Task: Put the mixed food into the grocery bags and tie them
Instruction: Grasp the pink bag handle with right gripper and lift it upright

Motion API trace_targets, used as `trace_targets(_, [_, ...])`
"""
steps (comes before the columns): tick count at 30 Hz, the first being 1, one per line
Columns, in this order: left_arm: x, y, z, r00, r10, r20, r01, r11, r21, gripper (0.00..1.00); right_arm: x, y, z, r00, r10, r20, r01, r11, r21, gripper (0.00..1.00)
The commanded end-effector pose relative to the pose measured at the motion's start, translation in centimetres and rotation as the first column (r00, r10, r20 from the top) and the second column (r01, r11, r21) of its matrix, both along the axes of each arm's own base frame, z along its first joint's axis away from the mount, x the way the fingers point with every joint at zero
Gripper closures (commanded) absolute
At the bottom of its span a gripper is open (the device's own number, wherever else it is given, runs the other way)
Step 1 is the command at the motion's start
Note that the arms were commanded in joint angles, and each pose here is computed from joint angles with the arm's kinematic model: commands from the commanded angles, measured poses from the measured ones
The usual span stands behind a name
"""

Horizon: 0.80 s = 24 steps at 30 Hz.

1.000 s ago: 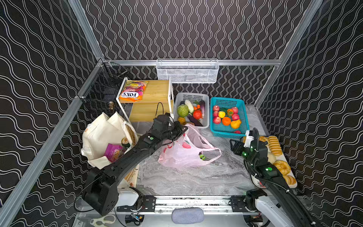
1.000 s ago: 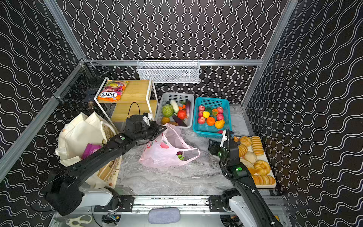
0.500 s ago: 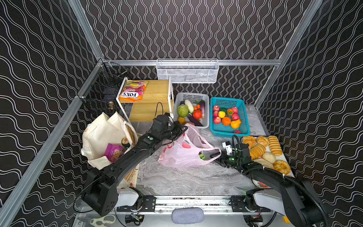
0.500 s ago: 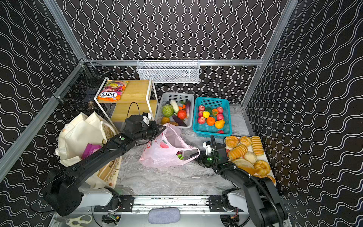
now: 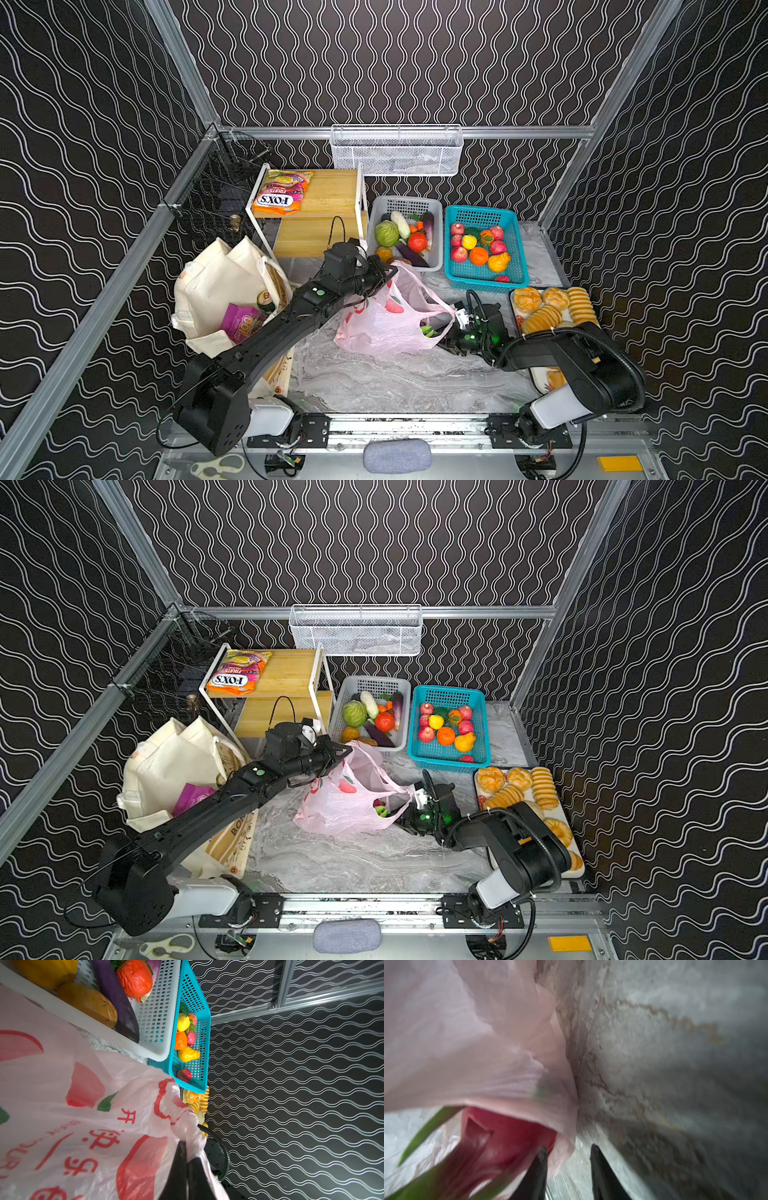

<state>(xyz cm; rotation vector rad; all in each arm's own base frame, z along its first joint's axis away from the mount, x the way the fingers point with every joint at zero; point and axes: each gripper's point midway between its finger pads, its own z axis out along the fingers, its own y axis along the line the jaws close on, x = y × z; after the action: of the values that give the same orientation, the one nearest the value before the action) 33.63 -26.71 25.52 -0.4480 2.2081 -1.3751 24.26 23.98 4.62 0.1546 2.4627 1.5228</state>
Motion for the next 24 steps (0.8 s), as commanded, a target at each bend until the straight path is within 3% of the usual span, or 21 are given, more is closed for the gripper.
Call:
trace_targets(1, [0.2, -0.2, 1.2, 0.999, -0.005, 0.035, 0.007, 1.0, -0.029, 1.0, 1.3, 1.7, 2.5, 0.995, -0.004, 0.1, -0.005, 0.996, 0.09, 0.72])
trace_targets(8, [0.1, 0.0, 1.3, 0.999, -0.005, 0.04, 0.005, 1.0, -0.016, 1.0, 1.7, 1.9, 2.1, 0.995, -0.021, 0.099, 0.013, 0.997, 0.081, 0.99])
trace_targets(16, [-0.1, 0.7, 2.8, 0.996, 0.005, 0.085, -0.007, 1.0, 0.025, 1.0, 3.0, -0.1, 6.3, 0.962, -0.031, 0.273, 0.057, 0.995, -0.088, 1.0])
trace_targets(19, [-0.1, 1.6, 3.7, 0.993, 0.033, 0.115, -0.037, 0.998, 0.041, 1.0, 3.5, -0.4, 10.7, 0.932, -0.006, 0.363, 0.047, 0.993, -0.105, 1.0])
trace_targets(24, [-0.1, 4.5, 3.8, 0.984, 0.142, 0.108, -0.148, 0.988, 0.052, 1.0, 3.8, -0.4, 20.3, 0.829, 0.036, 0.559, 0.031, 0.993, -0.111, 1.0])
